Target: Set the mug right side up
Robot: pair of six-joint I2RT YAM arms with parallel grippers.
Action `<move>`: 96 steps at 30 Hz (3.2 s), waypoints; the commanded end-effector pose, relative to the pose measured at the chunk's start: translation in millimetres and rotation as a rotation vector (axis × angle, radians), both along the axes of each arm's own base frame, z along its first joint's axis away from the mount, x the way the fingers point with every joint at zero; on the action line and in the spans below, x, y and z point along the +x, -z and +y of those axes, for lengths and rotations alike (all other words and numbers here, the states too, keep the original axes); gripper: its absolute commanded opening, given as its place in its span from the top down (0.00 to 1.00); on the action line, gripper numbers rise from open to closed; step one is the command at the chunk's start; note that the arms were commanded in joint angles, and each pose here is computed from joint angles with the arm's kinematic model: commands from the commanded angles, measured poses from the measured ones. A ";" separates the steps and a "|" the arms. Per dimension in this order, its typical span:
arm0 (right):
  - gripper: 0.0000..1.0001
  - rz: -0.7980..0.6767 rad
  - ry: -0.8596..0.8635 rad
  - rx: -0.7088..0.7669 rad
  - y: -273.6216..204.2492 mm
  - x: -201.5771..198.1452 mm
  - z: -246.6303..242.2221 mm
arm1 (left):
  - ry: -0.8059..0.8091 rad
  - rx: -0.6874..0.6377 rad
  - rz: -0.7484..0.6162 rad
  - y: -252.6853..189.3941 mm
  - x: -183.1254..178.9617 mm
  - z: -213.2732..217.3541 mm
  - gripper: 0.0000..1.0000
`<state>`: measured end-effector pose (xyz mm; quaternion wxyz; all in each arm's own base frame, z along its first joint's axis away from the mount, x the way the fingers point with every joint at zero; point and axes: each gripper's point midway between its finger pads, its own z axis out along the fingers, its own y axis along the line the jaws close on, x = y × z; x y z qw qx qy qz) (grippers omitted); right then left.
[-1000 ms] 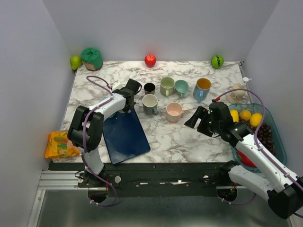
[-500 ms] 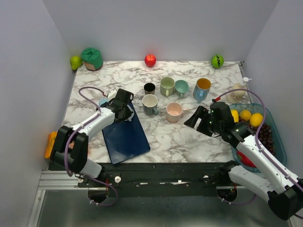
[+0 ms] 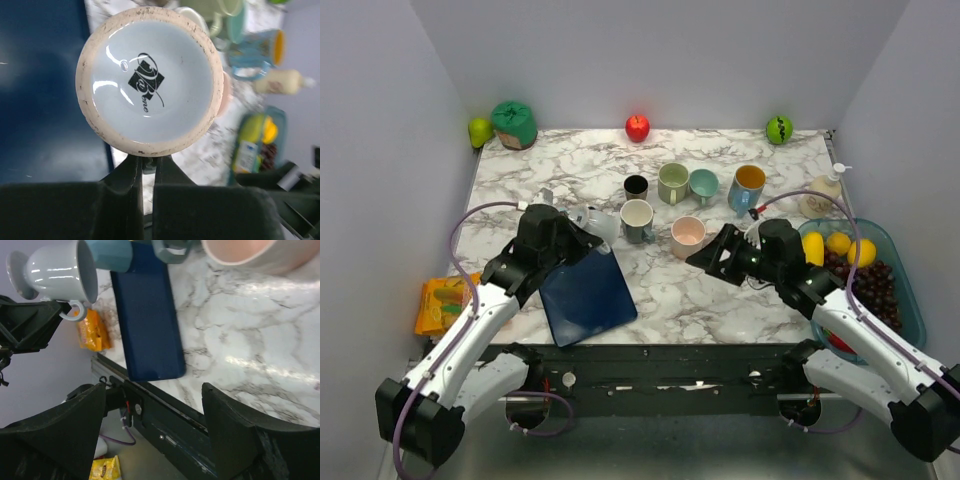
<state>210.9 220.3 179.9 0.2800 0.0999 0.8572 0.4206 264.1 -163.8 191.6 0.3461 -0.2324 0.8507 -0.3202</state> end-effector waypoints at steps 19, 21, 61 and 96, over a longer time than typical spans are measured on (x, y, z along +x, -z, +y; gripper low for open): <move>0.13 -0.420 -0.205 0.622 -221.2 -6.9 119.3 | 0.461 -0.654 -0.607 -258.9 -64.0 -64.0 1.00; 0.15 -0.440 -0.189 0.653 -230.2 -4.1 119.5 | 0.470 -0.663 -0.624 -262.9 -65.7 -64.8 1.00; 0.95 -0.431 0.001 0.879 -246.0 40.7 129.0 | 0.511 -0.639 -0.566 -225.1 -65.4 -82.5 1.00; 0.99 -0.292 0.512 -0.716 -63.6 41.7 -119.9 | 0.134 0.432 -0.129 -51.3 -1.1 27.9 0.01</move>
